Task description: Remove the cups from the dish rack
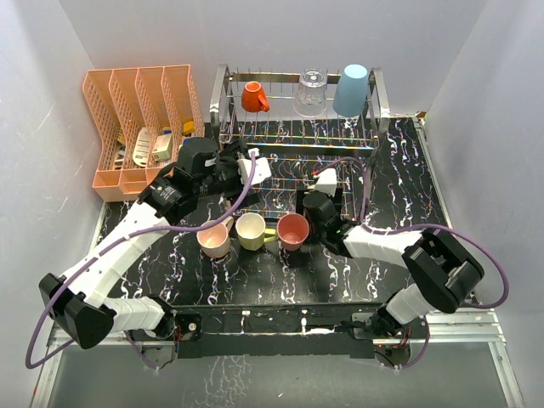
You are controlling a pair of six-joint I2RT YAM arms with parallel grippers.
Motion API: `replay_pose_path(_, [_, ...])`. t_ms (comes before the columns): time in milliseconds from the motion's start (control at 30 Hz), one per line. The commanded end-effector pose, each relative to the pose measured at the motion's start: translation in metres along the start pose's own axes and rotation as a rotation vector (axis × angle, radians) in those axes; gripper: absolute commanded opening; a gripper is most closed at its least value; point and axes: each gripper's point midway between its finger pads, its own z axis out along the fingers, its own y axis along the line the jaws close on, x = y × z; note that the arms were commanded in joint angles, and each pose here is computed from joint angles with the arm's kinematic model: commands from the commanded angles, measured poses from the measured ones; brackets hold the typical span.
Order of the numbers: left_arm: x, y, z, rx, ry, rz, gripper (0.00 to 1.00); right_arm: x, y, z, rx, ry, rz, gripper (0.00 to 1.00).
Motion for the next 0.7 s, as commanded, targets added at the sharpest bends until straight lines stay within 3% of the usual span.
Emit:
replay_pose_path(0, [-0.019,0.013,-0.002,-0.031,-0.037,-0.024,0.89,-0.031,-0.007,-0.017,0.039,-0.150,0.028,0.32])
replay_pose_path(367, [-0.010,0.011,0.006,-0.009,0.012,-0.041,0.89,-0.069,-0.004,-0.041,-0.004,-0.255,0.031,0.32])
replay_pose_path(667, [-0.010,0.009,0.008,0.003,0.014,-0.015,0.89,-0.097,-0.011,-0.074,-0.061,-0.268,0.085,0.32])
